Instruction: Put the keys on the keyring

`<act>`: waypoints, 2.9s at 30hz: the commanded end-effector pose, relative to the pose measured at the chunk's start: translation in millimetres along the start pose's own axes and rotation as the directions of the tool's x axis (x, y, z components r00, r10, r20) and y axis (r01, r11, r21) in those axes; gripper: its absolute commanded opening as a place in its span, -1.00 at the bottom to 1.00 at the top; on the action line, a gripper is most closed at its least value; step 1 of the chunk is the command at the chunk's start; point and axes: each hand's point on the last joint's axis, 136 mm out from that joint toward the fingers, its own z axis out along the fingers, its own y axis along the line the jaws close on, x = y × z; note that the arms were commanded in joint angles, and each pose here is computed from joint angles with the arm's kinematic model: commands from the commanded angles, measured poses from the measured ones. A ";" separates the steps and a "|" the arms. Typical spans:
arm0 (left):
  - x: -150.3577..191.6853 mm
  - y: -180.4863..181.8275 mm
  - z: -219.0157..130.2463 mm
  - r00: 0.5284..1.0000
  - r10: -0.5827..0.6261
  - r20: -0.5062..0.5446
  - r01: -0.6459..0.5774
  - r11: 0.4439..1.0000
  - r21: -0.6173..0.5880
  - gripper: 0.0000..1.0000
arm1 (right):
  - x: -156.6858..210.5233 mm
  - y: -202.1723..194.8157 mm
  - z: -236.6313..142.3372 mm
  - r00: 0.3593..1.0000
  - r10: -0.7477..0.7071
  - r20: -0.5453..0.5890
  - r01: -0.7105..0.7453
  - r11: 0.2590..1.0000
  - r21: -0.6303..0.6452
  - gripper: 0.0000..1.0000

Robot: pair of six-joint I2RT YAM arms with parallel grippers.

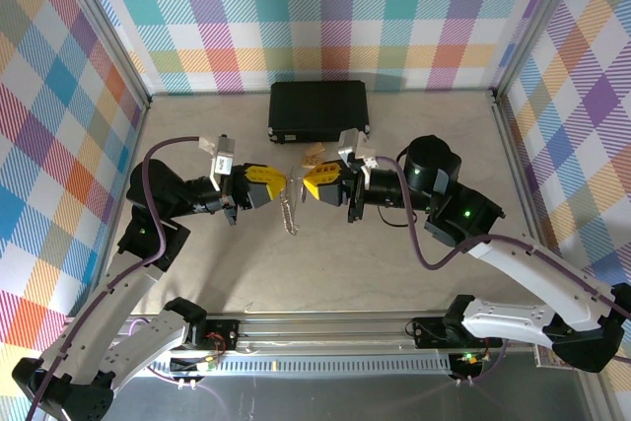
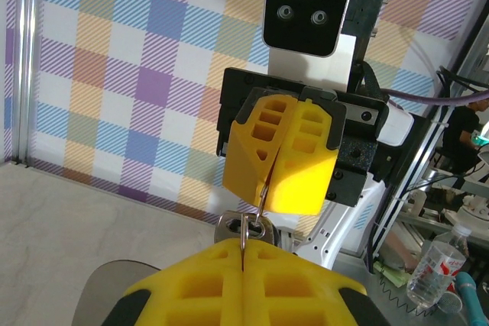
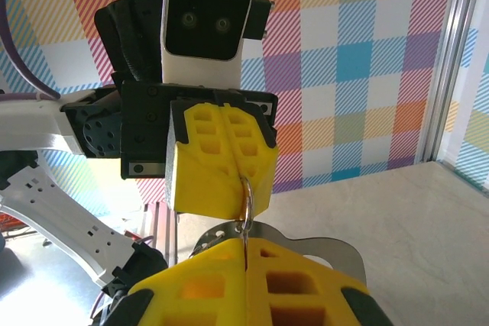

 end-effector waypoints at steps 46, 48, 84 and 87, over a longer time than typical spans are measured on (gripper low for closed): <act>36.9 -7.4 -6.3 0.963 0.219 -0.160 -0.222 0.975 -0.003 -1.00 | 22.9 9.4 6.2 0.993 -0.044 -0.107 0.037 0.997 -0.062 -1.00; 36.5 -8.3 -5.9 0.964 0.215 -0.154 -0.217 0.976 0.002 -1.00 | 25.0 8.9 6.9 0.993 -0.041 -0.111 0.035 0.998 -0.060 -1.00; 32.8 -15.3 -4.2 0.972 0.193 -0.131 -0.189 0.981 0.041 -1.00 | 38.0 9.7 12.5 0.988 -0.068 -0.137 0.057 0.995 -0.086 -1.00; 32.5 -15.6 -4.3 0.973 0.193 -0.129 -0.189 0.981 0.041 -1.00 | 39.3 9.5 13.6 0.988 -0.068 -0.140 0.056 0.995 -0.087 -1.00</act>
